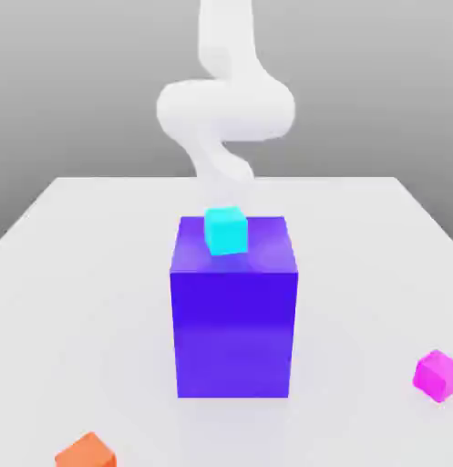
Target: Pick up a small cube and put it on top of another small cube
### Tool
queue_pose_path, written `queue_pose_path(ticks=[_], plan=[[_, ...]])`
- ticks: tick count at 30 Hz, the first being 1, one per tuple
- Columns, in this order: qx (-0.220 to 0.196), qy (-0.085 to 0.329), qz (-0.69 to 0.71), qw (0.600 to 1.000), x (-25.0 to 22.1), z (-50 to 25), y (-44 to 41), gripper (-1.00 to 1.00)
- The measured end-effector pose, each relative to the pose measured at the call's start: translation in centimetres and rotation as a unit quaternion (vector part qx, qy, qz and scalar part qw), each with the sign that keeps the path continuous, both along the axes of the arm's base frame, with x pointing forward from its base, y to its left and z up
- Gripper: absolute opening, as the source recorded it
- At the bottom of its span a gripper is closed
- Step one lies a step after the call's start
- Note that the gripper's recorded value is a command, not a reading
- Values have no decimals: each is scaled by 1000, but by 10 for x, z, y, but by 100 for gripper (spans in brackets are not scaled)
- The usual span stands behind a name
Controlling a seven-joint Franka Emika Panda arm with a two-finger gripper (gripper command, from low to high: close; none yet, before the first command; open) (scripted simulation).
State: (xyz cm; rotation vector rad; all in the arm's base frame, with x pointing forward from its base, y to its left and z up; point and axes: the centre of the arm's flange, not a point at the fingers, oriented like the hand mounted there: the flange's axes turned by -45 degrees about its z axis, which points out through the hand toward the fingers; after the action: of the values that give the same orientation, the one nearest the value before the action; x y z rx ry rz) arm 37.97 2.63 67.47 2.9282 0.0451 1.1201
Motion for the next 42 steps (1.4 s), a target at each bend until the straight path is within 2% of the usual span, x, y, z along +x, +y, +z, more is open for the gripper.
queue_pose_path(ticks=[6, 13, 18, 26, 31, 32, 38, 42], plan=[[-32, 82, 50, 995, 59, -101, 70, 0], [-66, 171, 119, 976, 81, -229, 154, 0], [-86, 232, 178, 952, 62, -324, 216, 0], [-105, 328, 261, 902, -9, -465, 285, 0], [-105, 341, 271, 894, -21, -532, 293, 0], [-105, 341, 271, 894, -22, -542, 293, -100], [-106, 341, 272, 894, -22, -547, 293, -100], [-105, 341, 271, 894, -21, -511, 294, -100]])
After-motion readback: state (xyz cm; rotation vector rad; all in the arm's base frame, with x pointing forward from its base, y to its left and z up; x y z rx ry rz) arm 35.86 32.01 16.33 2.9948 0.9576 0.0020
